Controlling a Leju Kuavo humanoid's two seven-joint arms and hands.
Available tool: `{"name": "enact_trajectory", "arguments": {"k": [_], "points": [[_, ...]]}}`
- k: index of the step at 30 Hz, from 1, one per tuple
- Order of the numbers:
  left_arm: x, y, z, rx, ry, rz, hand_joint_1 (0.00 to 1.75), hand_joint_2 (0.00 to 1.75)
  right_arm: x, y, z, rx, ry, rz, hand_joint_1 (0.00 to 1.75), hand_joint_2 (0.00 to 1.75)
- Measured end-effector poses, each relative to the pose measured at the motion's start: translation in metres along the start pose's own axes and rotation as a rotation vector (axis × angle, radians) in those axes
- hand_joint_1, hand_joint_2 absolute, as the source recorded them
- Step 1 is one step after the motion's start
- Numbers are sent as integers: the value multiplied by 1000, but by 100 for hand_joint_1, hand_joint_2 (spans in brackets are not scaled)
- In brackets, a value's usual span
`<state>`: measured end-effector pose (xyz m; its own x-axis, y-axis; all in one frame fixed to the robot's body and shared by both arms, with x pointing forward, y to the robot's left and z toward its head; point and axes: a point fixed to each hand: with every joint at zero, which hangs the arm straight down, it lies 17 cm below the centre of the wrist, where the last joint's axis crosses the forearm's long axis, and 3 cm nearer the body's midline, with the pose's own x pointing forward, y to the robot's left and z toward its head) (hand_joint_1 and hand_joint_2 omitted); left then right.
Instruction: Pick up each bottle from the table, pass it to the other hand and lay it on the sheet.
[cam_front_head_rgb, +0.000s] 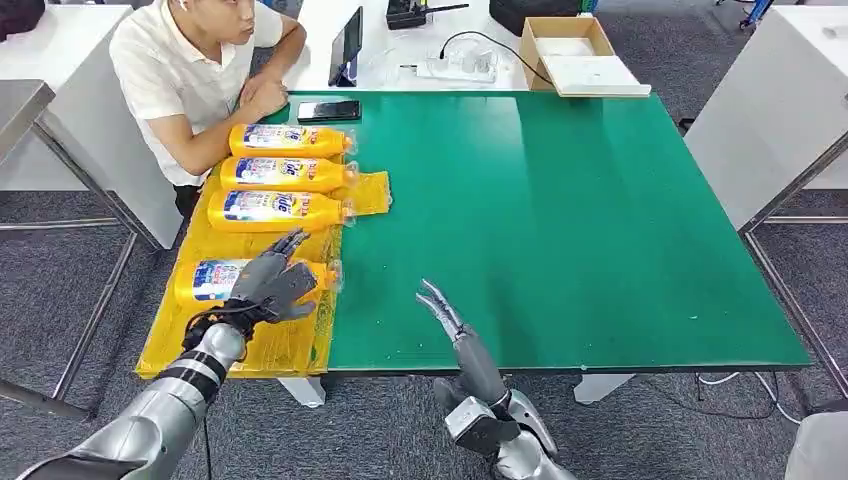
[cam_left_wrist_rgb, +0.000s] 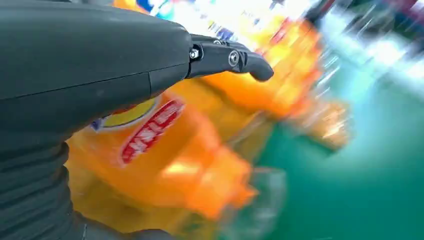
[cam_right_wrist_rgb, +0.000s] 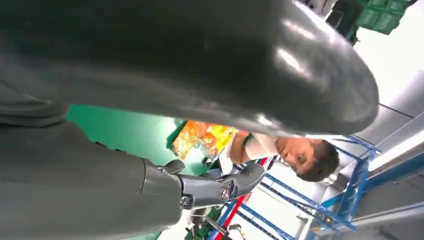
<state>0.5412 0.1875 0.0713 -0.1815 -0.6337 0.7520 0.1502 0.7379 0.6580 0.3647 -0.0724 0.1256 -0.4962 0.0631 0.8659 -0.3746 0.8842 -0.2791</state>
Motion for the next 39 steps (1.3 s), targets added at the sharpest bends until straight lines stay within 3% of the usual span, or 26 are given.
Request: {"name": "enact_trajectory", "arguments": {"k": [7,17,22,27,33,39], "points": [[102,34,30,242,-299,418,0,175,-5,0,10,-22,24,2,0,0],[184,77,73,349,-521,734,0,175,-8,-6,21,-83,51,-40,0,0],[190,72,106,371,-518,837,0,175,-2,-42,21,-316,68,-132,0,0],[196,71,121,381,-526,874,0,175,8,-53,21,-383,51,-127,0,0],[178,60,158,491,-461,822,0,175,43,-74,18,-474,-27,-122,0,0],[147,78,211,630,-386,788,0,175,34,-70,13,-575,55,-148,0,0]]}}
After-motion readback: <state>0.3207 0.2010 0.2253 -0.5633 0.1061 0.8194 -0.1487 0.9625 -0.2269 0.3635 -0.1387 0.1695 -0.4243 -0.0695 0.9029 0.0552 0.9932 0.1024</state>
